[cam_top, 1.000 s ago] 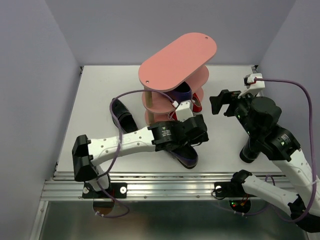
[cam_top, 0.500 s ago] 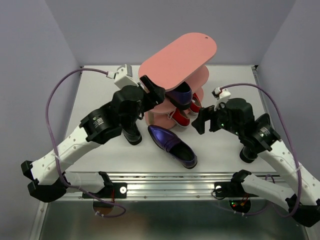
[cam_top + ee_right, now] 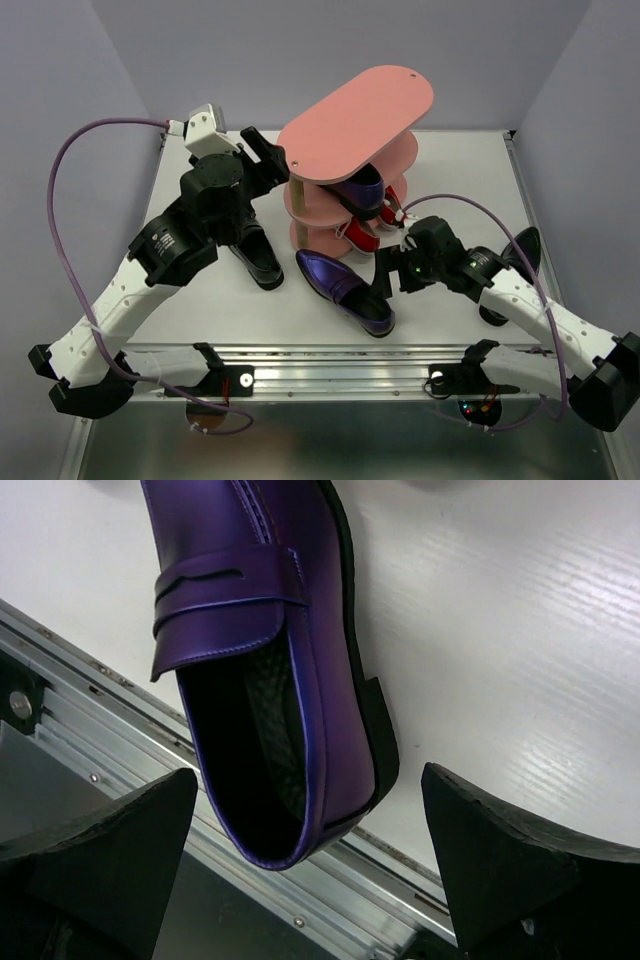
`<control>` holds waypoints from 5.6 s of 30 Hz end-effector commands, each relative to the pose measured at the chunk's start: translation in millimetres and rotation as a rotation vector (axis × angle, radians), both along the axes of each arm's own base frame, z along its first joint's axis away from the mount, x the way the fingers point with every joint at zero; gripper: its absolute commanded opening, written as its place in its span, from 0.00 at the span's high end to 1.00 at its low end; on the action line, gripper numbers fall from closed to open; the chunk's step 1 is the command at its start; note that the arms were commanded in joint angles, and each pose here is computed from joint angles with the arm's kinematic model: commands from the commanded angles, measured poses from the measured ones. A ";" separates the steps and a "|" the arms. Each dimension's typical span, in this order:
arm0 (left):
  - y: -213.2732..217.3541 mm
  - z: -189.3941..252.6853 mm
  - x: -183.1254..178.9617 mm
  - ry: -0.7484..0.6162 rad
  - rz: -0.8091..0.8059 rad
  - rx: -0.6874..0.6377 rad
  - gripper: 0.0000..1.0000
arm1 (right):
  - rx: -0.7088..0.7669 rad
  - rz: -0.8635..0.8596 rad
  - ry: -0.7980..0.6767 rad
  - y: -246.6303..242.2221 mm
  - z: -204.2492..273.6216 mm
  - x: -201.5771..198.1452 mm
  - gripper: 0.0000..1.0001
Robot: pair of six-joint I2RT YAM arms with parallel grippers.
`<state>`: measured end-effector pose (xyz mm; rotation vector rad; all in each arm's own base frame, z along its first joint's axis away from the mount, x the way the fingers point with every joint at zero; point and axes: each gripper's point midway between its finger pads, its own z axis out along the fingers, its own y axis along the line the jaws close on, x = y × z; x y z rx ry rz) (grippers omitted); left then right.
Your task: Place and organize the shoes onto the shoe shelf
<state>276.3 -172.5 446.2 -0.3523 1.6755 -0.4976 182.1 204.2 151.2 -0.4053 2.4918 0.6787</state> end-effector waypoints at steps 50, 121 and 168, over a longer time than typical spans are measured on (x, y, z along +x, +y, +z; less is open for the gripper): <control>38.2 8.7 24.3 -0.046 0.090 0.018 0.21 | 0.167 0.121 -0.426 8.2 142.3 -8.3 0.99; 40.4 -7.7 30.2 -0.029 0.070 0.056 0.21 | -0.197 -1.187 -0.722 -177.1 158.7 62.6 0.99; 53.2 -22.0 31.0 -0.008 0.090 0.082 0.21 | -0.109 -0.725 -0.549 -153.7 172.1 188.5 0.99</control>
